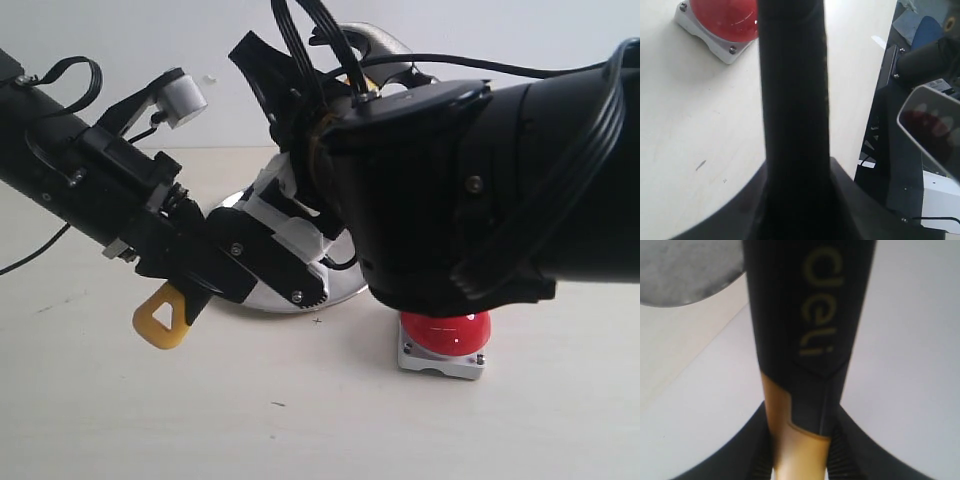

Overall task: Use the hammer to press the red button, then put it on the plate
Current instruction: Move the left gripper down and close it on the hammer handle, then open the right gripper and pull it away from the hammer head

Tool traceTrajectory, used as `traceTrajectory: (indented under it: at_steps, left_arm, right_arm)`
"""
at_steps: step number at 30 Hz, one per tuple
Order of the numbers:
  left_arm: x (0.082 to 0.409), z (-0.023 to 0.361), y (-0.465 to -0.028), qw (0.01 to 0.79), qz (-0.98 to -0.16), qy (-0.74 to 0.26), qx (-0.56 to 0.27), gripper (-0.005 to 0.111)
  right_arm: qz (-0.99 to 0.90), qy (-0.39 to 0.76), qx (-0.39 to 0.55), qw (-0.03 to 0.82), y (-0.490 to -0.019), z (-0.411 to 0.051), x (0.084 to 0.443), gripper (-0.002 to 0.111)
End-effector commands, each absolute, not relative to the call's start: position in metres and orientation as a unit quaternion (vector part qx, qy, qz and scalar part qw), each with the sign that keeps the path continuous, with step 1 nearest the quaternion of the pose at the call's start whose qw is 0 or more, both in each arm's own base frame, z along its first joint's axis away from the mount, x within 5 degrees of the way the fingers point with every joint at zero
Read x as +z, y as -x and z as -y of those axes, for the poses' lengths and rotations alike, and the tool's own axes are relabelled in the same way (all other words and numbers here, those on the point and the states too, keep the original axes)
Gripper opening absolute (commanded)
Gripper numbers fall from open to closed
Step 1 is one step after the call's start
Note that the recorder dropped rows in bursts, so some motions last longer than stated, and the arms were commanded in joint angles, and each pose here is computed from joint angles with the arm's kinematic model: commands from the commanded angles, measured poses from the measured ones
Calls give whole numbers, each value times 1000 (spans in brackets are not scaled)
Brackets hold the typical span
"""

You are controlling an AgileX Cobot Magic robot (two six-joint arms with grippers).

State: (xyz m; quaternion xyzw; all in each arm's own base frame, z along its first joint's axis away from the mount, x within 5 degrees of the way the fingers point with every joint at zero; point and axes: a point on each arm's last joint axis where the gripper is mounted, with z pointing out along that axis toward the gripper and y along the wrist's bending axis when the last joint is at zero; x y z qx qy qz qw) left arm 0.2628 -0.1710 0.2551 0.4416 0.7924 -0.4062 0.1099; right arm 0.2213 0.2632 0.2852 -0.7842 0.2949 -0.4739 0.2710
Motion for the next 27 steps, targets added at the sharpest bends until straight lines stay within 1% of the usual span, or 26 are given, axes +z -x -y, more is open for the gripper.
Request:
traceTrajectory:
  at_steps: [1,5,7,9,13,14,16,18,21,27]
  left_arm:
    - [256,173,-260,110,-785,-450,-412,0]
    - [256,173,-262,116,-788,-446,-409,0]
    - [256,173,-264,124,-790,-443,-405,0]
    - [256,173,-266,133,-794,-437,-402,0]
    - [257,175,-271,159,-800,-419,-398,0]
    - [257,175,-273,167,-802,-413,-397,0]
    - [257,176,-276,180,-806,-405,-393,0]
    - [256,175,-279,190,-814,-391,-386,0]
    - [256,175,-285,211,-826,-368,-372,0]
    - [256,173,-295,252,-835,-342,-349,0]
  right_arm:
    - [-293,770,-491,285,-221,-260,297,0]
    - [-299,769,-487,286,-221,-260,297,0]
    - [-304,768,-486,284,-221,-259,296,3]
    - [-307,769,-483,284,-220,-259,296,13]
    - [-315,767,-482,282,-220,-258,295,39]
    - [-321,764,-483,283,-221,-258,296,44]
    - [-330,759,-484,284,-221,-256,297,50]
    - [-344,751,-485,287,-220,-254,298,52]
    - [-366,741,-479,297,-219,-250,304,52]
    - [-433,717,-433,333,-208,-235,322,52]
